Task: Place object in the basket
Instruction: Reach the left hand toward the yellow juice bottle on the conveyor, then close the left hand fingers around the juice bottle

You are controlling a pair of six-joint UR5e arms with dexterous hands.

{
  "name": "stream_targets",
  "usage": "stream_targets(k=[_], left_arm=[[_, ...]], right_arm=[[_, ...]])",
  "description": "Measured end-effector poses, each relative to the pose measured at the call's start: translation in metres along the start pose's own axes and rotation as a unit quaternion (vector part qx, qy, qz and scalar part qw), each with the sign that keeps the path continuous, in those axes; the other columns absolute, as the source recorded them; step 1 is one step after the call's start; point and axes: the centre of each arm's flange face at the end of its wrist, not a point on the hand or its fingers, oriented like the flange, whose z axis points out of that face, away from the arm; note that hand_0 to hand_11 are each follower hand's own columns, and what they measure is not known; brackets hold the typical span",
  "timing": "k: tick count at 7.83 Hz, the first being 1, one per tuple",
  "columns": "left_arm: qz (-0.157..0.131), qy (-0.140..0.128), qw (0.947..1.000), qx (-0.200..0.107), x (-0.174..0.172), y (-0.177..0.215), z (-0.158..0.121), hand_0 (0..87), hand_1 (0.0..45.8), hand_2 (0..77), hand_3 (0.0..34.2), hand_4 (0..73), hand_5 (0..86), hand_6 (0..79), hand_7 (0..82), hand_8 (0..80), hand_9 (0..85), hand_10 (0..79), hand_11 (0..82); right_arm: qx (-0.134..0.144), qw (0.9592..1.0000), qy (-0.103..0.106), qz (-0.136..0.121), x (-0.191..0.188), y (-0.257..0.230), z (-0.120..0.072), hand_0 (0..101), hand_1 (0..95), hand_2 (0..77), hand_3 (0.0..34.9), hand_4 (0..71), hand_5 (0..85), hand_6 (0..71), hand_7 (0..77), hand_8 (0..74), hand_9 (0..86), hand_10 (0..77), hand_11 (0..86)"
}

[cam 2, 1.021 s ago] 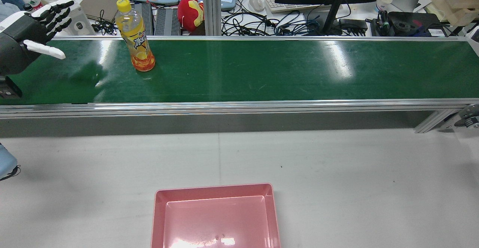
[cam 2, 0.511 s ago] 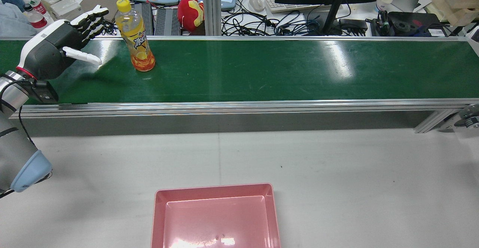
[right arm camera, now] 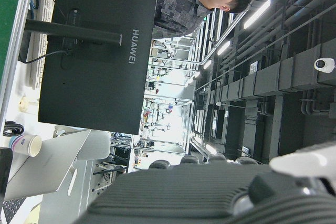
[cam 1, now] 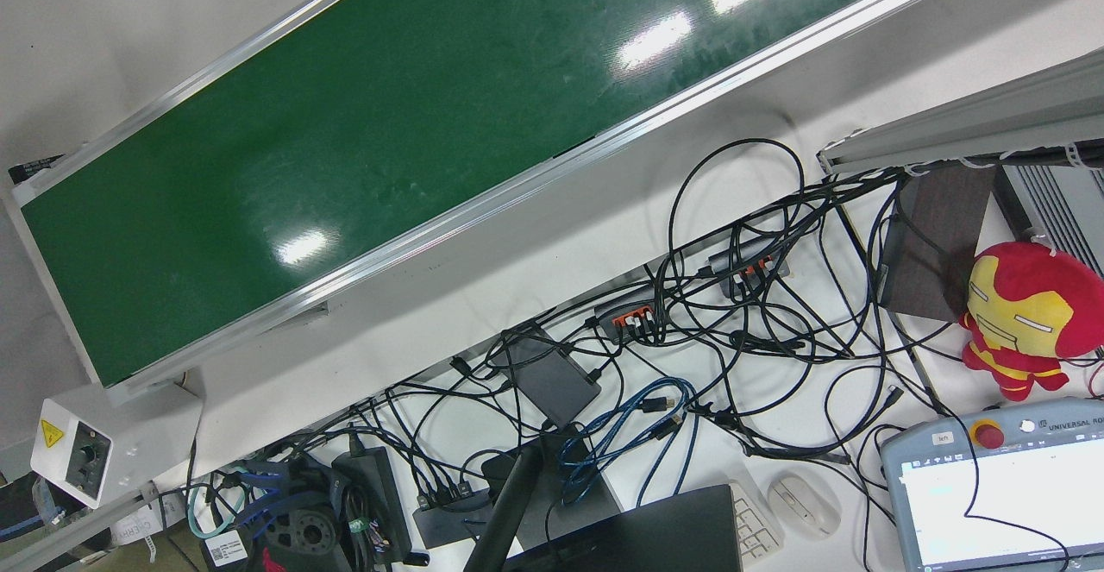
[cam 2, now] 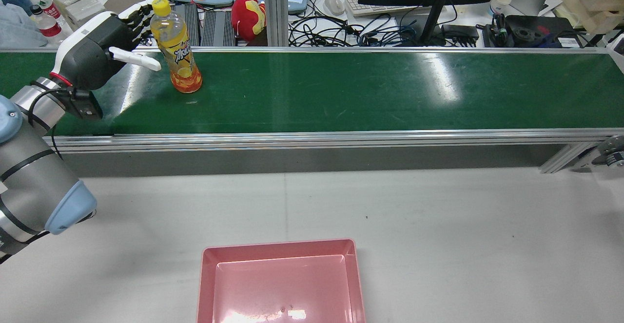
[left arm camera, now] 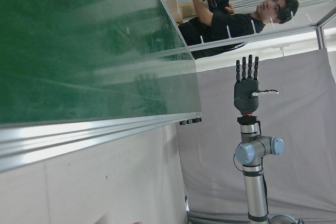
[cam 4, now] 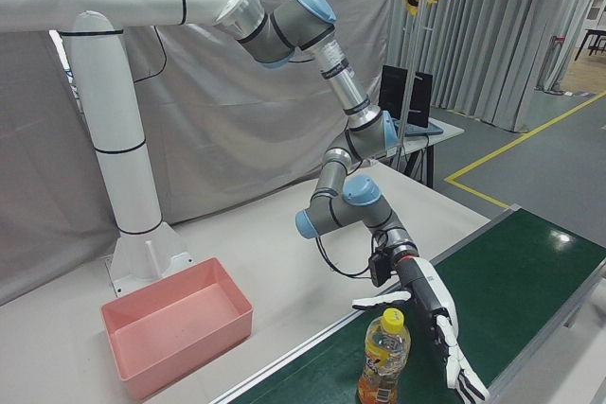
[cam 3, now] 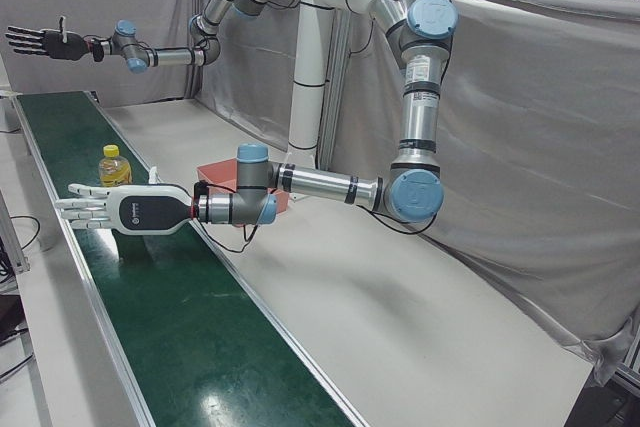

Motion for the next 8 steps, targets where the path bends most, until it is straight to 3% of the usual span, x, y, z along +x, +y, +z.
stream_targets(k=[4,7,8], left_arm=[[-0.009,-0.026,0.9996,-0.007,-0.037,0.031,0.016,58.5,13.6,0.0,0.0,10.9,18.5,0.5,0.5,3.3,5.5,3.3,7.1],[-0.015,-0.017,0.9997,-0.006,-0.034,0.035,0.017,58.4,14.7,0.0,0.0,10.9,18.5,0.5,0.5,3.3,6.0,3.3,7.6],[-0.017,-0.011,0.9998,0.0,-0.03,0.038,0.016,63.1,21.3,0.5,0.0,26.7,39.8,13.6,14.7,21.3,25.6,25.1,32.7]], right_arm=[[0.0,1.0,0.0,0.0,0.0,0.0,0.0,0,0.0,0.0,0.2,0.0,0.0,0.0,0.5,0.0,0.0,0.0,0.0],[0.0,1.0,0.0,0.0,0.0,0.0,0.0,0,0.0,0.5,0.2,0.0,0.0,0.0,0.5,0.0,0.0,0.0,0.0],[0.0,1.0,0.0,0.0,0.0,0.0,0.0,0,0.0,0.5,0.3,0.0,0.0,0.0,0.5,0.0,0.0,0.0,0.0]])
